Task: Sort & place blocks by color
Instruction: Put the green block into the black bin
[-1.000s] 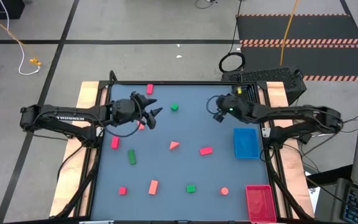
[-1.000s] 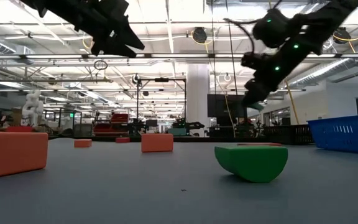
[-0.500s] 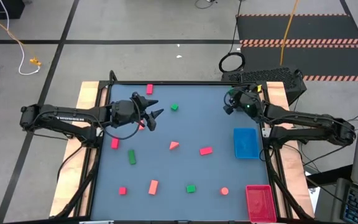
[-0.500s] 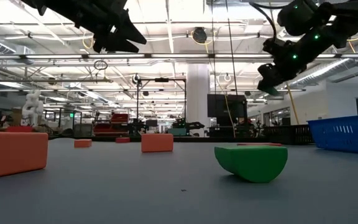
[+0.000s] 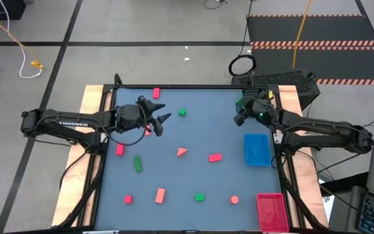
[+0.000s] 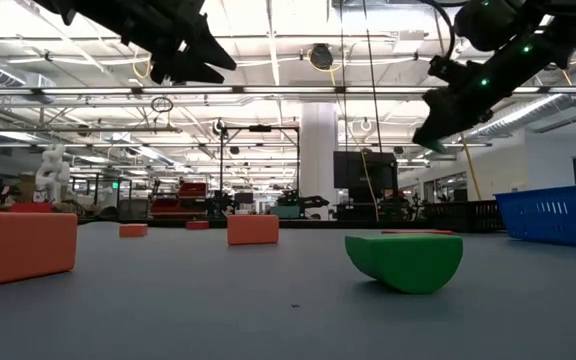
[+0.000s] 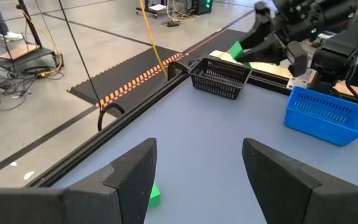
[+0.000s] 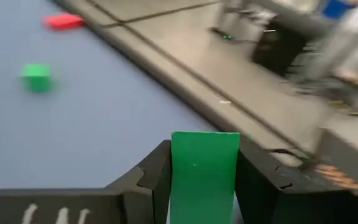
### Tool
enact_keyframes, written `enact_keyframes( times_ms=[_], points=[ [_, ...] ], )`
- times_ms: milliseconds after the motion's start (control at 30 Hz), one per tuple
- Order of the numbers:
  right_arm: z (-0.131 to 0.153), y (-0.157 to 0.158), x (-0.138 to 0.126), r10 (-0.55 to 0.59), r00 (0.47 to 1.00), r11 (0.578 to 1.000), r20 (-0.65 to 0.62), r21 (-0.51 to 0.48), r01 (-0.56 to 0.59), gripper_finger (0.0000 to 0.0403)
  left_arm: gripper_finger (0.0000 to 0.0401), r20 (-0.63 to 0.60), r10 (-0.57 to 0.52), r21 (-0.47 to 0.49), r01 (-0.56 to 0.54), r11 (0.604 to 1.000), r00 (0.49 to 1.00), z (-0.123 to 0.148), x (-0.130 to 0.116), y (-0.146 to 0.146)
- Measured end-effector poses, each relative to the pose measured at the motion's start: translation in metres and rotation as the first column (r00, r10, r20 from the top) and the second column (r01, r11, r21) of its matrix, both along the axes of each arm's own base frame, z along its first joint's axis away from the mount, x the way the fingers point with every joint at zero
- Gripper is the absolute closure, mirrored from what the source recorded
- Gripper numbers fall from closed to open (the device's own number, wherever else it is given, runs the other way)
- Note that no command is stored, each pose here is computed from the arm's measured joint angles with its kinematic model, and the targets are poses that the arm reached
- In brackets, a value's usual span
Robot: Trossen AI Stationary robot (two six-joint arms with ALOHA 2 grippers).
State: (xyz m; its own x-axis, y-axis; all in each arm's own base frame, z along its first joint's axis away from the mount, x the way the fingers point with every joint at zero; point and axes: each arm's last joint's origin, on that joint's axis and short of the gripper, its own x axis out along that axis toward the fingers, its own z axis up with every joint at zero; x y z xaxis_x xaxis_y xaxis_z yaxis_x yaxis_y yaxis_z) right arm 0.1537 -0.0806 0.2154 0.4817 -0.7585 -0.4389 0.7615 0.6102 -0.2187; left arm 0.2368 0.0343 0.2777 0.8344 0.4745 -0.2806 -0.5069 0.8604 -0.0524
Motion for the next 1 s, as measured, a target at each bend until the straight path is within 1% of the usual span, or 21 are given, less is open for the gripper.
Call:
enact_keyframes(
  times_ms=[67, 100, 167, 233, 300, 333, 367, 467, 533, 700, 833, 900, 1000],
  points=[
    [-0.001, -0.003, -0.006, -0.095, 0.994, 0.995, -0.055, -0.049, 0.092, 0.0279, 0.0162, 0.008, 0.008, -0.012, -0.008, 1.0, 1.0, 0.0, 0.0, 0.0],
    [-0.001, -0.004, -0.008, -0.119, 0.991, 0.992, -0.068, -0.052, 0.116, 0.0279, 0.0162, 0.014, 0.011, -0.019, -0.01, 1.0, 1.0, 0.0, 0.0, 0.0],
    [-0.004, -0.003, -0.011, -0.111, 0.992, 0.994, -0.058, 0.007, 0.111, 0.0279, 0.0162, 0.027, 0.012, -0.029, -0.011, 1.0, 1.0, 0.001, 0.0, 0.0],
    [-0.007, 0.0, -0.012, -0.05, 0.998, 0.993, -0.029, 0.107, 0.052, 0.0279, 0.0162, 0.038, 0.009, -0.032, -0.007, 0.999, 0.999, 0.002, 0.001, -0.001],
    [-0.011, 0.004, -0.012, -0.009, 0.999, 0.986, -0.036, 0.168, 0.015, 0.0279, 0.0162, 0.04, 0.003, -0.031, -0.002, 1.0, 0.999, 0.002, 0.001, -0.002],
    [-0.011, 0.005, -0.013, -0.009, 0.999, 0.985, -0.044, 0.171, 0.017, 0.0279, 0.0162, 0.04, 0.001, -0.03, 0.0, 1.0, 0.999, 0.002, 0.001, -0.003],
    [-0.011, 0.005, -0.013, -0.026, 0.998, 0.988, -0.058, 0.149, 0.034, 0.0279, 0.0162, 0.039, 0.0, -0.028, 0.001, 1.0, 0.999, 0.002, 0.001, -0.003],
    [-0.01, -0.001, -0.017, -0.133, 0.982, 0.99, -0.138, 0.037, 0.139, 0.0279, 0.0162, 0.05, 0.001, -0.032, 0.001, 0.999, 0.999, 0.003, 0.001, -0.003],
    [-0.01, -0.007, -0.019, -0.175, 0.972, 0.984, -0.158, 0.009, 0.179, 0.0279, 0.0162, 0.06, 0.003, -0.037, -0.001, 0.999, 0.998, 0.003, 0.001, -0.003],
    [-0.018, -0.024, -0.023, -0.206, 0.958, 0.973, -0.202, 0.066, 0.223, 0.0279, 0.0162, 0.087, -0.005, -0.05, 0.009, 0.999, 0.996, 0.005, 0.002, -0.005],
    [-0.025, -0.034, -0.028, -0.242, 0.934, 0.96, -0.264, 0.072, 0.269, 0.0279, 0.0162, 0.093, -0.019, -0.047, 0.023, 0.999, 0.995, 0.006, 0.003, -0.008],
    [-0.026, -0.034, -0.028, -0.224, 0.939, 0.962, -0.261, 0.094, 0.255, 0.0279, 0.0162, 0.086, -0.026, -0.041, 0.03, 0.999, 0.996, 0.006, 0.003, -0.01],
    [-0.025, -0.036, -0.028, -0.221, 0.944, 0.963, -0.244, 0.098, 0.251, 0.0279, 0.0162, 0.07, -0.036, -0.018, 0.037, 0.999, 0.997, 0.005, 0.003, -0.01]
  ],
)
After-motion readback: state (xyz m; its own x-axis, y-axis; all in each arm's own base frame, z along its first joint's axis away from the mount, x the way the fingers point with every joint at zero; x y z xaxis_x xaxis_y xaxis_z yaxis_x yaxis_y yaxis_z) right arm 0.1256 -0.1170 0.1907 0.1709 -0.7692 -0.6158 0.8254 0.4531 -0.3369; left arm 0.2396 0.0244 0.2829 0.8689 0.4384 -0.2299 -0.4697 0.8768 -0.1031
